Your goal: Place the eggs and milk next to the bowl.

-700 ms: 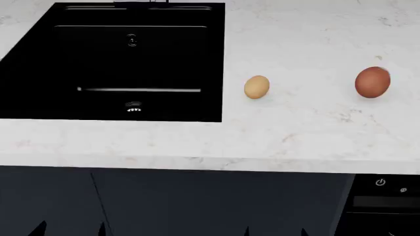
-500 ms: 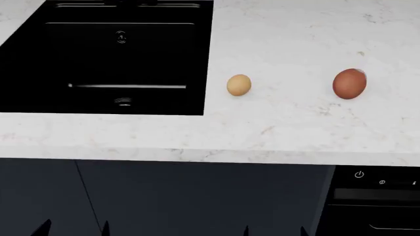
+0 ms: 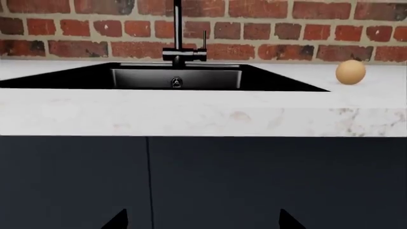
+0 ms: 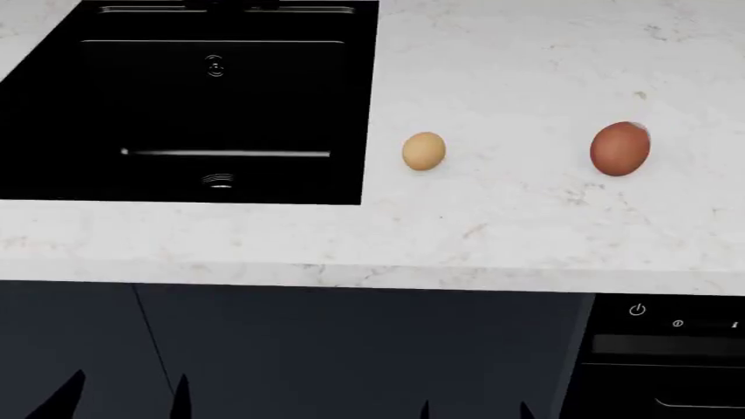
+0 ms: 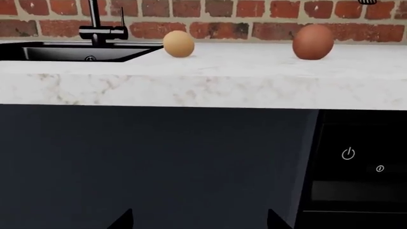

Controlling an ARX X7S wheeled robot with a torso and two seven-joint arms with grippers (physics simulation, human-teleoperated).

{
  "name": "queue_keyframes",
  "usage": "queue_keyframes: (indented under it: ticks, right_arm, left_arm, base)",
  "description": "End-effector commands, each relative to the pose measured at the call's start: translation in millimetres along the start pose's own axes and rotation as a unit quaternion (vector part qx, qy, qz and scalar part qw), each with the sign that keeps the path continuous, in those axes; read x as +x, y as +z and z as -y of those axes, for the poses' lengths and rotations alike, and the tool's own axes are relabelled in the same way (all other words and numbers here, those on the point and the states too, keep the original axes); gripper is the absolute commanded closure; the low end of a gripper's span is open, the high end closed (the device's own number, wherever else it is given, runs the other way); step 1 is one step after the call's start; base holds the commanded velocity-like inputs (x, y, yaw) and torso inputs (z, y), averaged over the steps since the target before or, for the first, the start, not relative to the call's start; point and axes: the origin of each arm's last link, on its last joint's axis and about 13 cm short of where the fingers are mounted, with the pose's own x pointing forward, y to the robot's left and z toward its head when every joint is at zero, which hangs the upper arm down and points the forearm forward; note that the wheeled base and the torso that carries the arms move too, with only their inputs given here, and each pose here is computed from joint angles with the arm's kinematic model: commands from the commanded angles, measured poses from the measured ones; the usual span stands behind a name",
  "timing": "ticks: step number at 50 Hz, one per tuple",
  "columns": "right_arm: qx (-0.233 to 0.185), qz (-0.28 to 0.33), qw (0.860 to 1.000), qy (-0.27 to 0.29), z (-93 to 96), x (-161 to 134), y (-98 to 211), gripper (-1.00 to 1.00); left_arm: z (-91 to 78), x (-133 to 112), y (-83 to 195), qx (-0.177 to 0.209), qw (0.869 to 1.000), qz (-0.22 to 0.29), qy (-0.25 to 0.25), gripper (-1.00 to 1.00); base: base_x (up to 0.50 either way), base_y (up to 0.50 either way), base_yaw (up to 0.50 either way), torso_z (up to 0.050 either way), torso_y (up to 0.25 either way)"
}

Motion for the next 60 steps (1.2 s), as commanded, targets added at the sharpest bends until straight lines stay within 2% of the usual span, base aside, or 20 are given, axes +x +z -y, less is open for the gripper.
queue_keyframes:
  ticks: [1, 10, 11, 12, 13, 14, 15, 17, 20, 42, 50, 51, 54, 57, 60]
  right_arm:
    - [0.000, 0.002, 1.000, -0.002, 1.9, 0, 1, -1.00]
    - [0.000, 0.002, 1.000, -0.002, 1.9, 0, 1, -1.00]
    - [-0.011, -0.165, 0.986, -0.008, 4.9, -27, -68, -1.00]
    - [-0.007, -0.102, 0.995, -0.006, 3.3, -16, -42, -1.00]
    - [-0.003, -0.029, 1.000, -0.003, 1.3, -7, -11, -1.00]
    - [-0.001, 0.004, 1.000, -0.002, 0.6, -4, 3, -1.00]
    - [-0.001, 0.006, 1.000, -0.002, 0.5, -4, 3, -1.00]
    - [-0.002, 0.010, 1.000, -0.005, 1.1, -3, 4, -1.00]
    - [-0.002, 0.013, 1.000, -0.006, 1.3, -3, 6, -1.00]
    - [-0.008, 0.037, 0.999, -0.005, 3.4, 6, 25, -1.00]
    - [-0.029, 0.057, 0.998, -0.011, 11.3, 16, 45, -1.00]
    - [-0.033, 0.061, 0.997, -0.014, 13.8, 17, 50, -1.00]
    - [-0.043, 0.072, 0.996, -0.020, 20.7, 19, 62, -1.00]
    - [-0.052, 0.081, 0.995, -0.027, 26.8, 20, 74, -1.00]
    - [-0.063, 0.091, 0.993, -0.031, 32.0, 22, 89, -1.00]
  left_arm:
    - [1.7, -2, -2, 0.000, 1.000, -0.010, 0.002, -1.00]
    - [1.7, -2, -2, 0.000, 1.000, -0.010, 0.002, -1.00]
    - [-6.8, -18, -62, -0.010, 0.990, -0.137, 0.021, -1.00]
    - [-4.5, -22, -47, -0.008, 0.992, -0.123, 0.012, -1.00]
    - [-1.7, -13, -18, -0.002, 0.999, -0.049, 0.004, -1.00]
    - [0.1, -9, -1, -0.005, 1.000, -0.012, -0.002, -1.00]
    - [-0.2, -11, 0, -0.016, 1.000, 0.006, -0.010, -1.00]
    - [-0.3, -12, 2, -0.026, 1.000, 0.008, -0.006, -1.00]
    - [-0.2, -11, 4, -0.015, 1.000, 0.007, -0.006, -1.00]
    - [-1.9, -4, 21, -0.005, 0.999, 0.032, -0.010, -1.00]
    - [-7.3, 7, 51, 0.011, 0.998, 0.051, -0.019, -1.00]
    - [-9.1, 9, 56, -0.010, 0.999, 0.052, -0.013, -1.00]
    - [-14.1, 15, 67, -0.001, 0.998, 0.062, -0.016, -1.00]
    - [-18.5, 21, 78, -0.015, 0.998, 0.062, -0.014, -1.00]
    - [-23.2, 24, 87, -0.010, 0.997, 0.069, -0.023, -1.00]
  base:
    - [0.00, 0.00, 0.00, 0.000, 0.000]
    - [0.00, 0.00, 0.00, 0.000, 0.000]
    - [0.00, 0.00, 0.00, 0.000, 0.000]
    - [0.00, 0.00, 0.00, 0.000, 0.000]
    - [0.00, 0.00, 0.00, 0.000, 0.000]
    - [0.00, 0.00, 0.00, 0.000, 0.000]
    - [0.00, 0.00, 0.00, 0.000, 0.000]
    - [0.00, 0.00, 0.00, 0.014, 0.000]
    - [0.00, 0.00, 0.00, 0.050, 0.000]
    - [0.00, 0.00, 0.00, 0.050, 0.000]
    - [0.00, 0.00, 0.00, 0.050, 0.000]
    - [0.00, 0.00, 0.00, 0.050, 0.000]
    - [0.00, 0.00, 0.00, 0.050, 0.000]
    - [0.00, 0.00, 0.00, 0.050, 0.000]
    - [0.00, 0.00, 0.00, 0.050, 0.000]
